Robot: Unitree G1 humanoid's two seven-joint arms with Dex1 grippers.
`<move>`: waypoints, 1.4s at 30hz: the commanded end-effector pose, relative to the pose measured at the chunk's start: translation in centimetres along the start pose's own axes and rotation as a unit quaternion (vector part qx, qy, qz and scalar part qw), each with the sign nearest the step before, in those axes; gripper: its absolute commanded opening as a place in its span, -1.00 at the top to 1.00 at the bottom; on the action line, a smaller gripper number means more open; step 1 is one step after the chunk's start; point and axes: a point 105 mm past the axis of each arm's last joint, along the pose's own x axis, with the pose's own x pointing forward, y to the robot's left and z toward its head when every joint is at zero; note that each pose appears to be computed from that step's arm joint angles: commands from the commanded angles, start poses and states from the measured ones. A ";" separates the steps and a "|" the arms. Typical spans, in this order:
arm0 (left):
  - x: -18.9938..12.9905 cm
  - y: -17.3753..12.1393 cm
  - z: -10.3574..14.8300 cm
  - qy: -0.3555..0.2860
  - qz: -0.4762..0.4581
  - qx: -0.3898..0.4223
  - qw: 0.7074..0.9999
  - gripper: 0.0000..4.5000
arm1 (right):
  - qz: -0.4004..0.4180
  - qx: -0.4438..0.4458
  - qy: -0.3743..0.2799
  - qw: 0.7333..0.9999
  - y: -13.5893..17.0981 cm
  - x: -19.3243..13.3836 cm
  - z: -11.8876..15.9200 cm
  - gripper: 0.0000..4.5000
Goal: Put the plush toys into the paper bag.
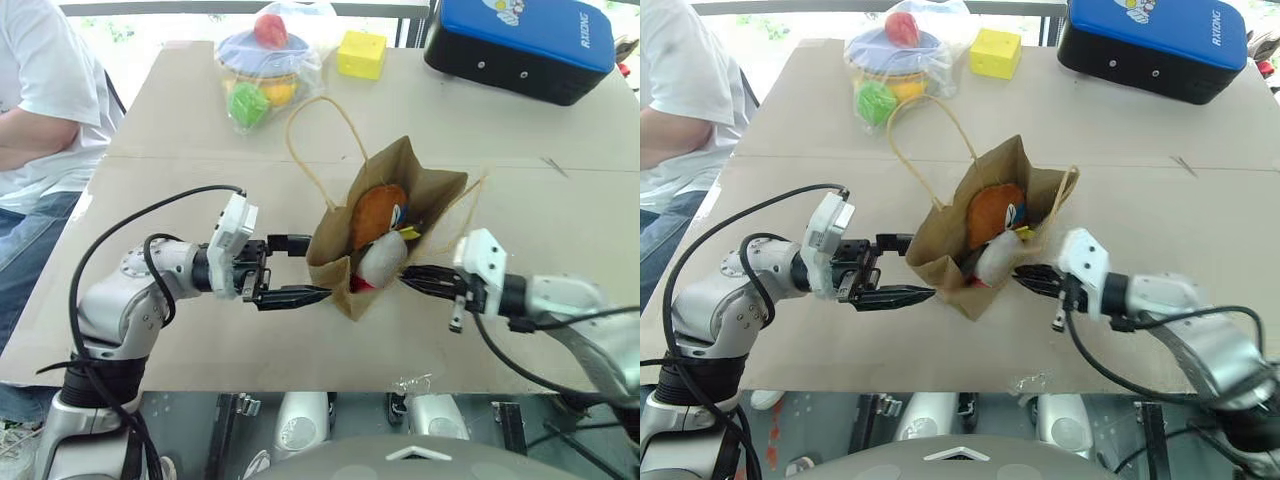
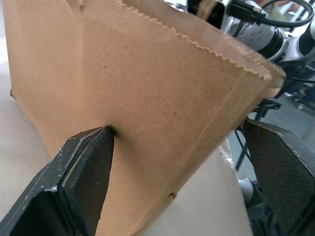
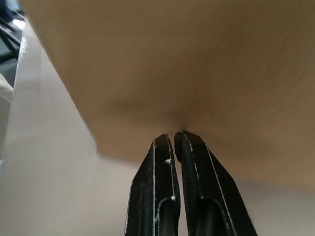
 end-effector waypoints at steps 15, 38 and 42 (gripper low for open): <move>0.8 -1.0 0.5 -0.026 0.105 0.035 0.994 -1.00 | 0.083 0.014 -0.094 0.992 -0.6 5.0 3.1 0.97; 2.3 4.7 2.3 -0.085 0.202 0.103 0.970 1.00 | -0.022 0.036 -0.036 0.998 0.0 -3.7 1.9 0.62; 1.7 5.7 3.1 -0.040 0.041 0.178 0.982 1.00 | -0.120 0.014 0.005 0.993 -0.6 -7.9 1.5 -0.26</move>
